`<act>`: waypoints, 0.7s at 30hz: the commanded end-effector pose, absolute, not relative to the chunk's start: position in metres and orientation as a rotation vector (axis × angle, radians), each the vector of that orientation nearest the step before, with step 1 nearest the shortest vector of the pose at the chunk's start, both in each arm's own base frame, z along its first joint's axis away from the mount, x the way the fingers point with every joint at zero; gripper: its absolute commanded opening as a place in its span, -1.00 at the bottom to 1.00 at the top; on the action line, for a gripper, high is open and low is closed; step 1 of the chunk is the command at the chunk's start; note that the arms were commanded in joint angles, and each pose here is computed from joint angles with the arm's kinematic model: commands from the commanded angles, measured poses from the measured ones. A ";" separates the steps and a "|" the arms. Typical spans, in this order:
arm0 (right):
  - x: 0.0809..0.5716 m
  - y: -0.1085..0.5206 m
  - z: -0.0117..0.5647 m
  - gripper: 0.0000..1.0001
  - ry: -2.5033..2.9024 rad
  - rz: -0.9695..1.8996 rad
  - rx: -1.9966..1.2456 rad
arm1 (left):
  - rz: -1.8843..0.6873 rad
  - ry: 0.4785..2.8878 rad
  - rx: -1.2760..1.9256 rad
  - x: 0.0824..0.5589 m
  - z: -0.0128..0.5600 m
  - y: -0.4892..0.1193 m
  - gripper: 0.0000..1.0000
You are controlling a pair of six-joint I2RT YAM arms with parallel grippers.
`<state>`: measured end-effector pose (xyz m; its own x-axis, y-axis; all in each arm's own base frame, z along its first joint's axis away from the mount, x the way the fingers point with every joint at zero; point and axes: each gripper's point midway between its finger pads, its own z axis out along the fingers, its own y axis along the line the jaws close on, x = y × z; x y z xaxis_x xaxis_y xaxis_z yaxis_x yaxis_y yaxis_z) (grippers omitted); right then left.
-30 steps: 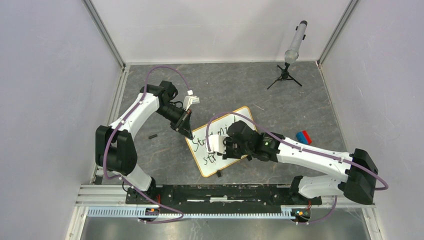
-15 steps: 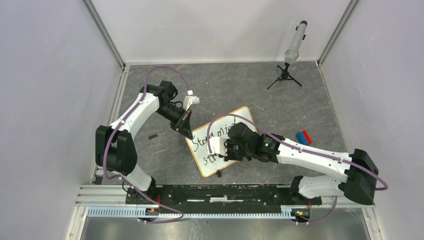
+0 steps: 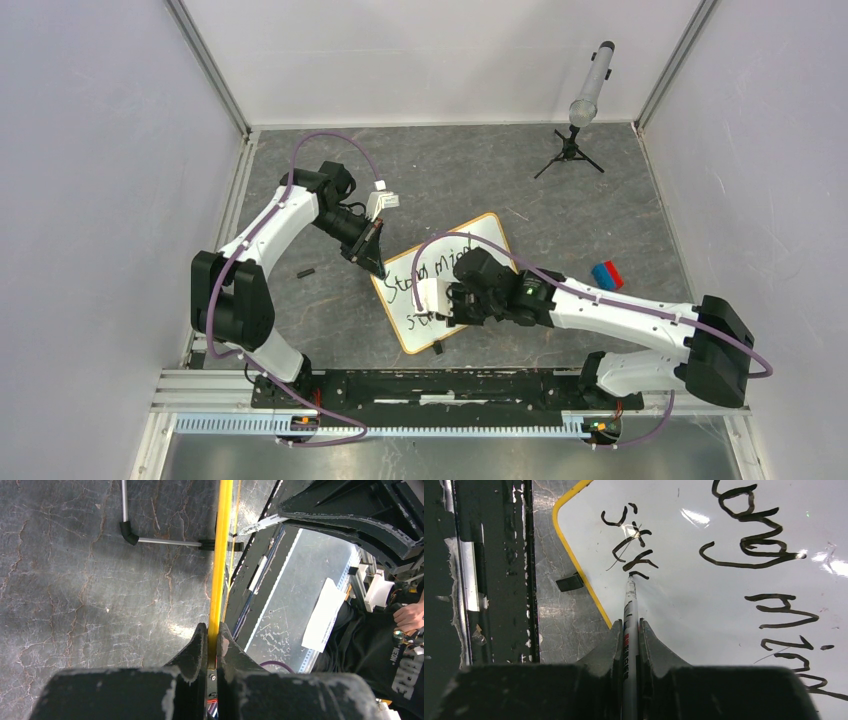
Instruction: Write a sentence on the whiteboard
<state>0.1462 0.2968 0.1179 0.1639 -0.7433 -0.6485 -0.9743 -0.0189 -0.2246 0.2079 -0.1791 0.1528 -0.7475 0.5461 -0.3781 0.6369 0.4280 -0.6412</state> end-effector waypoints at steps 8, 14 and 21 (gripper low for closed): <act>0.155 0.288 0.121 -1.00 1.610 0.376 -1.818 | -1.132 2.528 1.093 0.222 0.152 -0.176 -0.95; 0.164 0.289 0.130 -1.00 1.611 0.340 -1.795 | -1.130 2.525 1.092 0.221 0.153 -0.176 -0.95; 0.172 0.295 0.144 -1.00 1.597 0.332 -1.749 | -1.131 2.525 1.091 0.222 0.153 -0.176 -0.95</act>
